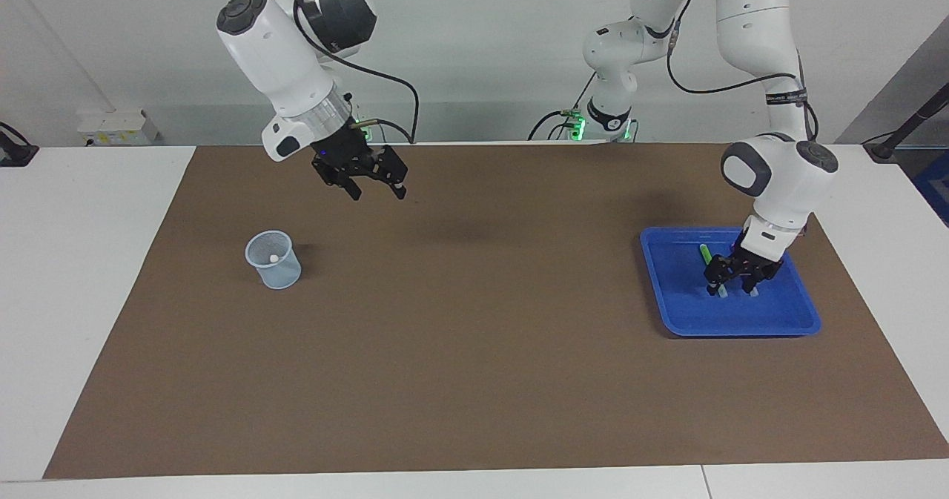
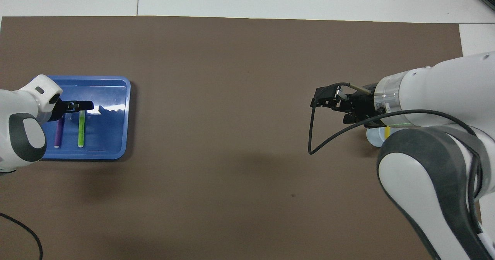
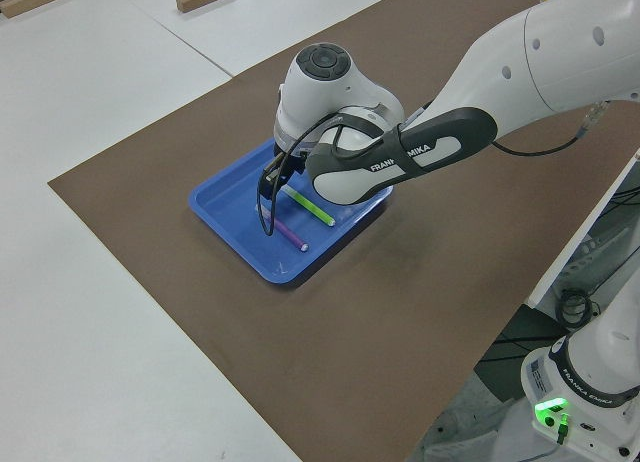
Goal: Transfer and insert pens with both arms
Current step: 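Withdraw the right gripper from the cup while the left gripper reaches the green pen, then lower the left gripper onto the green pen in the tray and close it, then lift the green pen with the left gripper while the right gripper approaches it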
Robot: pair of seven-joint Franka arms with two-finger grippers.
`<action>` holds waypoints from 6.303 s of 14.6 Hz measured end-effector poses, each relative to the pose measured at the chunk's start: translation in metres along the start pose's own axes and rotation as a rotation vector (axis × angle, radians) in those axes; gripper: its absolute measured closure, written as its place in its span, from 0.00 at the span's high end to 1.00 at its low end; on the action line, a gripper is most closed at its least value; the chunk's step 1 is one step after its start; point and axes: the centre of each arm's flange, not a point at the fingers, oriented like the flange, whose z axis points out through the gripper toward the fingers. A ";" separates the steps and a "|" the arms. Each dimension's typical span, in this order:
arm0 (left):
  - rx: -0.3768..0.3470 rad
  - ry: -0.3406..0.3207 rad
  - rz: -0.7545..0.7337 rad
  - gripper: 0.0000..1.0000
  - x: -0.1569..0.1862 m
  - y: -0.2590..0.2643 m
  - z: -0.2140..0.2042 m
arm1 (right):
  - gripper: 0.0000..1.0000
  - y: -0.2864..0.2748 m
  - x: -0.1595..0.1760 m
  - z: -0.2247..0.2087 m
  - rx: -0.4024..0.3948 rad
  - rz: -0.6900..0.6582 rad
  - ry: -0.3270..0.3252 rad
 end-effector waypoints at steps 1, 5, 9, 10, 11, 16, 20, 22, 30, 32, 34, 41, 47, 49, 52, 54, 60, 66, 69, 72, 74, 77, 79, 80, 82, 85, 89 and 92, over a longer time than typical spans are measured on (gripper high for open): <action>0.000 0.000 0.001 0.81 0.000 0.000 0.000 | 1.00 0.003 0.004 -0.002 0.005 0.033 0.010; 0.001 0.002 0.002 0.72 0.000 0.000 0.000 | 1.00 0.003 0.011 -0.002 0.029 0.189 0.045; 0.001 0.003 0.002 0.70 0.000 0.000 0.001 | 1.00 -0.001 0.009 0.001 0.029 0.207 0.043; 0.000 0.000 0.004 0.70 0.000 0.000 0.002 | 1.00 -0.001 0.009 0.001 0.029 0.207 0.043; 0.000 -0.003 0.008 0.70 -0.001 0.000 0.004 | 1.00 -0.001 0.009 0.001 0.029 0.207 0.043; 0.002 0.000 0.019 0.53 0.000 -0.003 0.006 | 1.00 -0.001 0.011 0.000 0.035 0.211 0.051; 0.003 0.003 0.021 0.40 0.001 -0.004 0.005 | 1.00 -0.001 0.011 0.000 0.035 0.212 0.051; 0.004 0.004 0.020 0.24 0.001 -0.004 0.004 | 1.00 -0.001 0.011 0.000 0.035 0.212 0.051; 0.004 0.005 0.021 0.16 0.001 -0.004 0.004 | 1.00 -0.004 0.011 -0.003 0.071 0.228 0.037; 0.004 0.005 0.021 0.16 0.001 -0.004 0.004 | 1.00 -0.005 0.011 -0.005 0.074 0.228 0.040; 0.004 0.005 0.021 0.16 0.001 -0.004 0.004 | 1.00 -0.005 0.011 -0.005 0.074 0.228 0.040; 0.003 0.004 0.021 0.16 0.001 -0.004 0.004 | 1.00 -0.006 0.010 -0.005 0.085 0.234 0.027; -0.014 -0.034 0.025 0.16 0.010 -0.002 -0.003 | 1.00 -0.007 0.009 -0.005 0.095 0.240 0.018; -0.018 -0.046 0.026 0.16 0.011 -0.002 -0.005 | 1.00 -0.007 0.009 -0.005 0.095 0.240 0.018; -0.029 -0.071 0.029 0.16 0.014 0.000 -0.010 | 1.00 -0.007 0.009 -0.005 0.095 0.241 0.017; -0.038 -0.092 0.031 0.16 0.019 0.002 -0.021 | 1.00 -0.007 0.009 -0.005 0.095 0.240 0.017; -0.052 -0.121 -0.071 0.16 0.029 0.014 -0.061 | 1.00 -0.023 -0.007 0.005 0.102 0.216 -0.015; -0.156 -0.088 -0.323 0.16 0.043 0.022 -0.094 | 1.00 -0.030 -0.013 0.008 0.145 0.239 -0.059; -0.211 -0.074 -0.450 0.16 0.045 0.021 -0.104 | 1.00 -0.031 -0.014 0.009 0.148 0.241 -0.063; -0.255 -0.061 -0.565 0.16 0.047 0.021 -0.115 | 1.00 -0.042 -0.025 0.014 0.161 0.232 -0.083; -0.276 -0.059 -0.653 0.16 0.047 0.021 -0.122 | 1.00 -0.051 -0.033 0.019 0.169 0.266 -0.080; -0.285 -0.051 -0.788 0.16 0.049 0.020 -0.134 | 1.00 -0.062 -0.044 0.025 0.184 0.288 -0.086; -0.287 -0.032 -0.877 0.16 0.052 0.021 -0.141 | 1.00 -0.075 -0.056 0.032 0.209 0.275 -0.083; -0.289 -0.020 -0.915 0.16 0.054 0.022 -0.144 | 1.00 -0.082 -0.064 0.037 0.218 0.265 -0.082; -0.295 0.001 -0.981 0.16 0.057 0.024 -0.148 | 1.00 -0.093 -0.077 0.046 0.233 0.254 -0.080; -0.311 0.038 -1.077 0.16 0.062 0.034 -0.158 | 1.00 -0.102 -0.084 0.060 0.249 0.250 -0.061; -0.342 0.071 -1.189 0.16 0.059 0.076 -0.161 | 1.00 -0.116 -0.091 0.079 0.271 0.235 -0.030; -0.358 0.080 -1.248 0.16 0.043 0.105 -0.164 | 1.00 -0.127 -0.100 0.094 0.287 0.225 -0.021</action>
